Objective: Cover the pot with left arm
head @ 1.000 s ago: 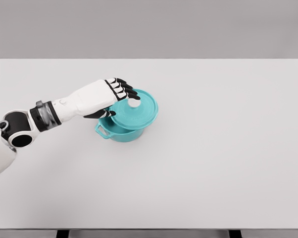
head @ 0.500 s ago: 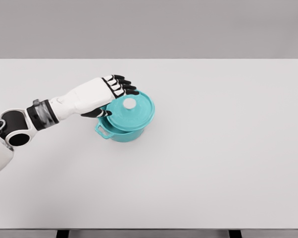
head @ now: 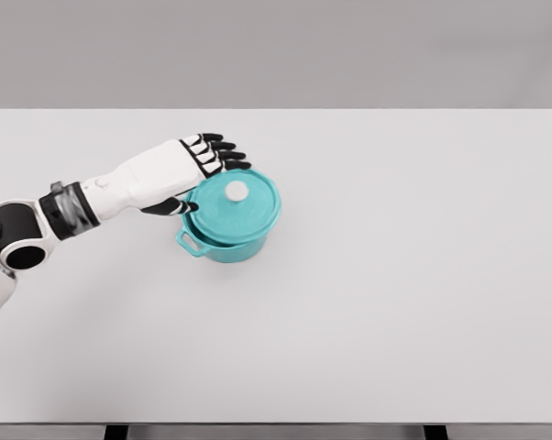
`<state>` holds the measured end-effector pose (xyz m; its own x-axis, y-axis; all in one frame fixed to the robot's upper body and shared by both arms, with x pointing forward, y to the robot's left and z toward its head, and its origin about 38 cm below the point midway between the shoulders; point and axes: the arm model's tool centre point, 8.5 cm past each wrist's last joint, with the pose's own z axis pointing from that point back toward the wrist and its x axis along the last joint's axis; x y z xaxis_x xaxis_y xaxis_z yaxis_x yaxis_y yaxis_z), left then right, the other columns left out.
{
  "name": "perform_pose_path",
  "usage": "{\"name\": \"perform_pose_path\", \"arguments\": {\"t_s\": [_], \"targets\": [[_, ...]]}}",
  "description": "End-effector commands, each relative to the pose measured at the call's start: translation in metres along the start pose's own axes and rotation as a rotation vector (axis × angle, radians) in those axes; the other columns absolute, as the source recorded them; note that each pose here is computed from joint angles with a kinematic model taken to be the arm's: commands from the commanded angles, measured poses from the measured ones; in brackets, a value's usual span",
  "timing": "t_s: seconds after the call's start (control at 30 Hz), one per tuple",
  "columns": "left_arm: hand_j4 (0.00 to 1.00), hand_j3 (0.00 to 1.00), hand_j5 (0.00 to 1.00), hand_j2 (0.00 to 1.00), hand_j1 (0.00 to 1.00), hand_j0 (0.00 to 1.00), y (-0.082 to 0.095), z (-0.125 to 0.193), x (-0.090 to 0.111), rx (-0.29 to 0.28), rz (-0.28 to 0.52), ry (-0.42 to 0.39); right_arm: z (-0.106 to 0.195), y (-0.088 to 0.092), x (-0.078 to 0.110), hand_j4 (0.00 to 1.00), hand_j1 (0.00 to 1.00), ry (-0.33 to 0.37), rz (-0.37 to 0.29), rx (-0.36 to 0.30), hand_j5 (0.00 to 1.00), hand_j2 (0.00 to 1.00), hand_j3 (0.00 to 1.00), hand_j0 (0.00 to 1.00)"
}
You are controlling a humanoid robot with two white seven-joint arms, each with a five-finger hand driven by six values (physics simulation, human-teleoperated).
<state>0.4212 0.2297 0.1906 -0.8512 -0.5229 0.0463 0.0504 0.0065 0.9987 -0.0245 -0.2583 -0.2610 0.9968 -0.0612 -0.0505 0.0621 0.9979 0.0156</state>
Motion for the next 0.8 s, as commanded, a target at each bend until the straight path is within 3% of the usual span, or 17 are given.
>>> {"name": "perform_pose_path", "arguments": {"t_s": [0.0,0.37,0.43,0.6,0.67,0.77], "targets": [[0.99,0.99,0.99,0.99,0.99,0.99,0.003,0.002,0.000,0.006,-0.002,0.000,0.000,0.000,0.000,1.00,1.00,0.001,0.000,0.000,1.00,1.00,1.00,1.00],[1.00,1.00,1.00,1.00,1.00,1.00,0.006,0.002,0.002,0.017,-0.007,-0.003,0.000,0.000,0.000,1.00,1.00,0.001,0.000,0.000,1.00,1.00,1.00,1.00],[1.00,1.00,1.00,1.00,1.00,1.00,0.014,0.009,-0.005,0.026,-0.021,0.018,0.000,0.000,0.000,1.00,1.00,-0.001,0.000,0.000,1.00,1.00,1.00,1.00],[1.00,1.00,1.00,1.00,1.00,1.00,0.051,0.054,-0.030,0.034,-0.087,0.101,0.000,0.000,0.000,1.00,1.00,0.001,0.000,0.000,1.00,1.00,1.00,1.00],[1.00,1.00,1.00,1.00,1.00,1.00,0.073,0.099,-0.050,0.033,-0.134,0.208,0.000,0.000,0.000,1.00,1.00,-0.001,0.000,0.000,1.00,1.00,1.00,1.00],[1.00,1.00,1.00,1.00,1.00,1.00,0.066,0.143,-0.058,0.037,-0.121,0.319,0.000,0.000,0.000,1.00,1.00,0.001,0.000,0.000,1.00,1.00,1.00,1.00]]}}
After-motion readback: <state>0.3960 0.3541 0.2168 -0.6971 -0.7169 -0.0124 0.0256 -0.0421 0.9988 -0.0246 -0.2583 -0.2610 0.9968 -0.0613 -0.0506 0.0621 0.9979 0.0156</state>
